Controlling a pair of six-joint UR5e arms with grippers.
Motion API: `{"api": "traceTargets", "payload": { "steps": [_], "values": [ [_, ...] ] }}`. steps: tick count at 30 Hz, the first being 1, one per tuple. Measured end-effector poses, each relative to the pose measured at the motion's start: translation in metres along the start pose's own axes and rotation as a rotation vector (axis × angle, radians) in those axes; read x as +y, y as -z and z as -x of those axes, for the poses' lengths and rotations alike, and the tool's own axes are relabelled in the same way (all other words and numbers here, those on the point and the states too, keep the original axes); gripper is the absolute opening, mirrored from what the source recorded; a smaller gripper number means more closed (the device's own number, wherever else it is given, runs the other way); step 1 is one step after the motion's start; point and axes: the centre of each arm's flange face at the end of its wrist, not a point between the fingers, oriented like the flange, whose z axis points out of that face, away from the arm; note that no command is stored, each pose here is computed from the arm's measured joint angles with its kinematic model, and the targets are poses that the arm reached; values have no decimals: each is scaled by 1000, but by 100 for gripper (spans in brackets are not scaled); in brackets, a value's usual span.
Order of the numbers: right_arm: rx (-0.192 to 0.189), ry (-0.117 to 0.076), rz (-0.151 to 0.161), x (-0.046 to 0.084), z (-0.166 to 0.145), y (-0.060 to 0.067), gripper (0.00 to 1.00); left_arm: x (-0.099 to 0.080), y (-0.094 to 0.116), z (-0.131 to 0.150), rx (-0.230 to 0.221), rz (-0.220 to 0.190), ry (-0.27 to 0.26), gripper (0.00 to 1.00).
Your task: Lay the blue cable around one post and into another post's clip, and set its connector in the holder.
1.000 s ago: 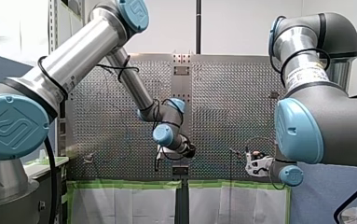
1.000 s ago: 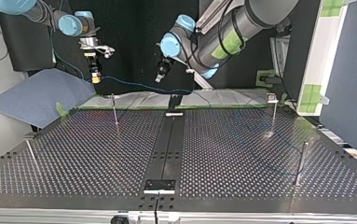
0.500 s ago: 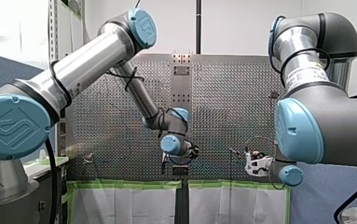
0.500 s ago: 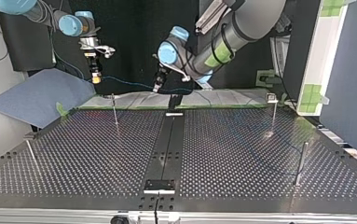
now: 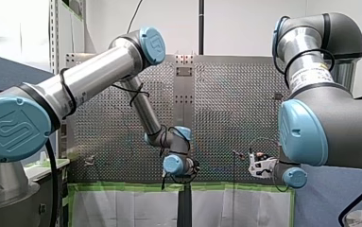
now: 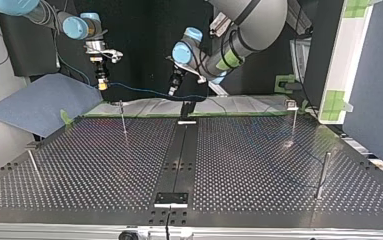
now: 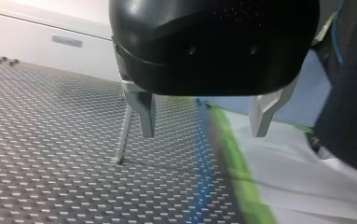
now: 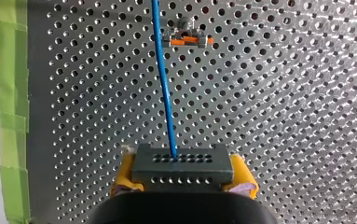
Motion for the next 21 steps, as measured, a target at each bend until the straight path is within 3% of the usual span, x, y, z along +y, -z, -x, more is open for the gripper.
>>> {"api": "traceTargets", "payload": {
  "steps": [8, 21],
  "values": [
    [0, -3, 1, 0, 0, -1, 0, 4, 0, -46, 9, 3, 7, 100],
    [2, -5, 0, 1, -1, -2, 0, 10, -11, -96, -22, 8, 29, 100]
  ]
}}
